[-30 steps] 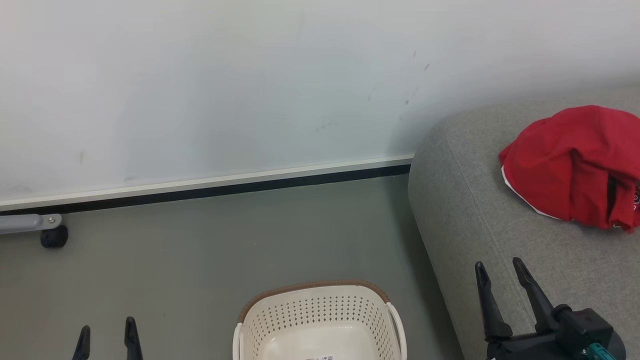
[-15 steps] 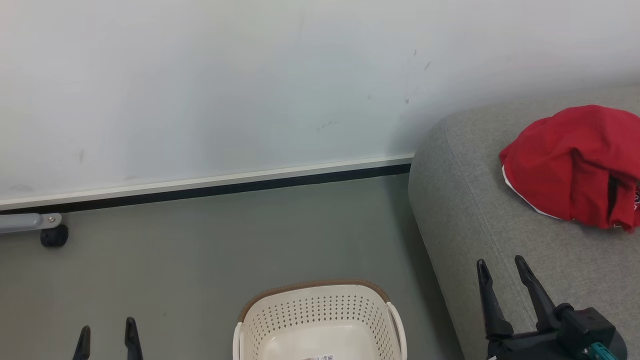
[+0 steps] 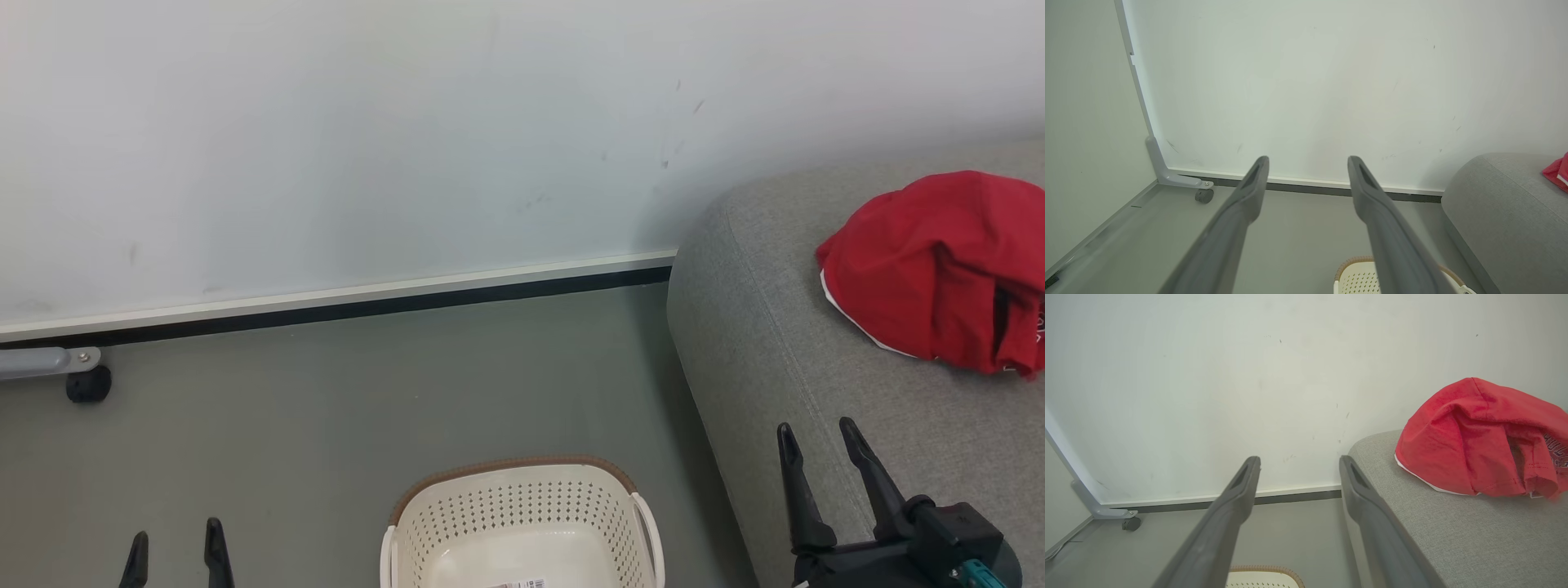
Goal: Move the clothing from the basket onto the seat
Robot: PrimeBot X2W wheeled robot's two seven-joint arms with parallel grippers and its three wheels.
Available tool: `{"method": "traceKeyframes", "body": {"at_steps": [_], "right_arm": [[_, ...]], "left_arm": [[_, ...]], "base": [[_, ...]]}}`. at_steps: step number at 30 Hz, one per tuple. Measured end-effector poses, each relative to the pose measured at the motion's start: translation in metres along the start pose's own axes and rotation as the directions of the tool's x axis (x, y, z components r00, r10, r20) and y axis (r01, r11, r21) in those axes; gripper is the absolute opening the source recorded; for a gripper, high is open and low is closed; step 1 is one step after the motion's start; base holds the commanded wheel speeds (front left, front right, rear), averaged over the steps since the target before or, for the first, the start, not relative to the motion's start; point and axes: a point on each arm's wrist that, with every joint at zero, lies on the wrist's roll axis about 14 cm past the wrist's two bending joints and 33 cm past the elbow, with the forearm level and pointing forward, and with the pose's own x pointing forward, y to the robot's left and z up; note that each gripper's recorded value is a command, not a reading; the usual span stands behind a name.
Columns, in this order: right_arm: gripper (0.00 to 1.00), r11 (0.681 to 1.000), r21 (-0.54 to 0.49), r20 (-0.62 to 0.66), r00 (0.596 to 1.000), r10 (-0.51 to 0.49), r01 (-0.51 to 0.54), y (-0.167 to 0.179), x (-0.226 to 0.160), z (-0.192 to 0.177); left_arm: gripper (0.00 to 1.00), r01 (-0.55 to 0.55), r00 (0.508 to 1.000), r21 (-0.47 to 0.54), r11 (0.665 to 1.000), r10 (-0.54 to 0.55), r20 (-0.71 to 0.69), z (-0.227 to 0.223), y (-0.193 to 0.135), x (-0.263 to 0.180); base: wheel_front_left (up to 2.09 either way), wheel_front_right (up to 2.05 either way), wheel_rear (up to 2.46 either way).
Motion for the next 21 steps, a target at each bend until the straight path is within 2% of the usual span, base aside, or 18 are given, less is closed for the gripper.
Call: {"method": "traceKeyframes", "body": {"at_steps": [2, 3, 9, 21], "right_arm": [[1.00, 1.000, 0.001, 0.000, 1.000, 0.000, 0.000, 0.000, 0.000, 0.000], [0.00, 1.000, 0.002, 0.000, 1.000, -0.001, 0.001, 0.000, 0.000, 0.000], [0.00, 1.000, 0.016, -0.074, 0.997, -0.015, 0.016, 0.001, -0.010, -0.024], [0.00, 0.988, 0.135, -0.118, 0.991, -0.057, 0.073, -0.010, -0.007, -0.030]], "left_arm": [[1.00, 0.001, 1.000, 0.000, 1.000, -0.001, 0.000, 0.000, 0.000, 0.000], [0.00, 0.002, 1.000, 0.001, 1.000, -0.002, 0.000, 0.000, 0.000, 0.000], [0.00, -0.007, 0.998, -0.015, 1.000, 0.006, -0.059, -0.018, -0.001, -0.005], [0.00, -0.041, 0.993, -0.122, 0.992, 0.027, -0.114, -0.029, 0.004, -0.004]], "base": [[0.00, 0.00, 0.00], [0.00, 0.00, 0.00], [0.00, 0.00, 0.00], [0.00, 0.00, 0.00]]}}
